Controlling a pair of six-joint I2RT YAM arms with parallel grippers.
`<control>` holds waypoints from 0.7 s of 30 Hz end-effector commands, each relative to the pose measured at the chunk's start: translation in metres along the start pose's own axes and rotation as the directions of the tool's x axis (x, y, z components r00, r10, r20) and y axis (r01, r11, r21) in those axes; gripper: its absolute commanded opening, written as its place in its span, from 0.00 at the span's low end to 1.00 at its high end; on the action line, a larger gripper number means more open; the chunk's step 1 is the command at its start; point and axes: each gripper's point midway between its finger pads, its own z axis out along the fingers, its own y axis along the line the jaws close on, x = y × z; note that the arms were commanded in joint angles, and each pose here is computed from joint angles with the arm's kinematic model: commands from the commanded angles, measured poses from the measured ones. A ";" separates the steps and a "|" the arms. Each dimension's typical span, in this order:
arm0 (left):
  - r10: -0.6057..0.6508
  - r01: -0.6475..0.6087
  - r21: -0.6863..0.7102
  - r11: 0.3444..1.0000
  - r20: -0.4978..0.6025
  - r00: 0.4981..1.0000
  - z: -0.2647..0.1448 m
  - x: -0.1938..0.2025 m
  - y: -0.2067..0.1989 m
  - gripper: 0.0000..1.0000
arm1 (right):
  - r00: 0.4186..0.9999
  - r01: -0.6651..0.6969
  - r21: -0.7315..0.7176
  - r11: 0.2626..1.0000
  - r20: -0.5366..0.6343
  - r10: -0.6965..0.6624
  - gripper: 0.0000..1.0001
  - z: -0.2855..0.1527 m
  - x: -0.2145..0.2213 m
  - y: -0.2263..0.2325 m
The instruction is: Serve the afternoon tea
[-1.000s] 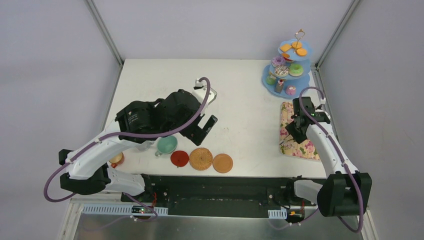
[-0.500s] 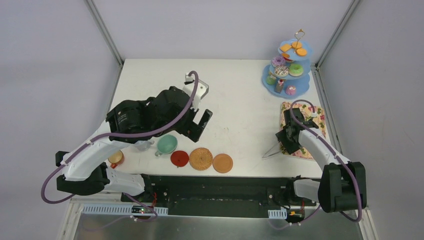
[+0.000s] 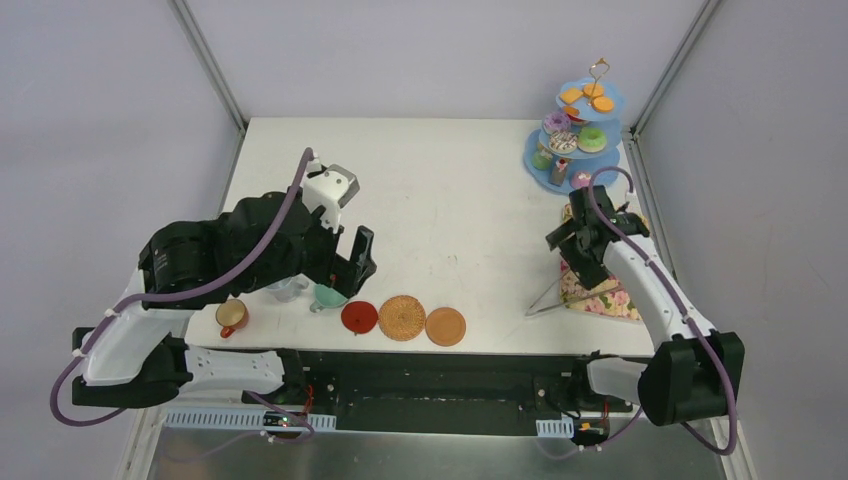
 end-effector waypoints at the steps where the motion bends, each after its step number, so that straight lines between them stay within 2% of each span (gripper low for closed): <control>1: 0.013 -0.013 0.067 0.998 -0.002 1.000 -0.002 0.004 -0.009 1.00 | 0.990 0.139 -0.050 0.989 0.034 -0.138 0.94 -0.056 -0.013 0.027; 3: 0.033 -0.034 0.063 0.997 0.012 0.999 -0.005 0.002 -0.006 1.00 | 0.959 0.283 -0.109 0.953 0.045 -0.280 0.92 -0.076 0.004 0.054; 6: 0.043 -0.046 0.055 0.997 0.048 0.998 -0.010 -0.003 -0.001 1.00 | 0.888 0.454 -0.211 0.866 0.030 -0.458 0.86 -0.101 0.055 0.089; 8: 0.038 -0.043 0.051 0.998 0.083 0.996 -0.013 -0.008 0.003 1.00 | 0.800 0.586 -0.259 0.768 0.034 -0.599 0.85 -0.117 0.108 0.102; 10: 0.027 -0.032 0.039 0.999 0.108 0.994 -0.015 -0.014 0.005 1.00 | 0.716 0.679 -0.252 0.690 0.018 -0.698 0.83 -0.122 0.152 0.103; 14: -0.027 0.026 0.009 1.000 0.137 0.990 -0.016 -0.026 0.007 1.00 | 0.620 0.768 -0.179 0.615 -0.033 -0.784 0.78 -0.108 0.217 0.087; 17: -0.074 0.078 -0.021 0.997 0.164 0.984 -0.015 -0.034 0.011 1.00 | 0.628 0.757 -0.184 0.627 -0.059 -0.776 0.73 -0.094 0.245 0.075; 21: -0.111 0.130 -0.099 0.986 0.183 0.977 -0.008 -0.042 0.018 1.00 | 0.645 0.731 -0.220 0.646 -0.087 -0.759 0.60 -0.076 0.263 0.064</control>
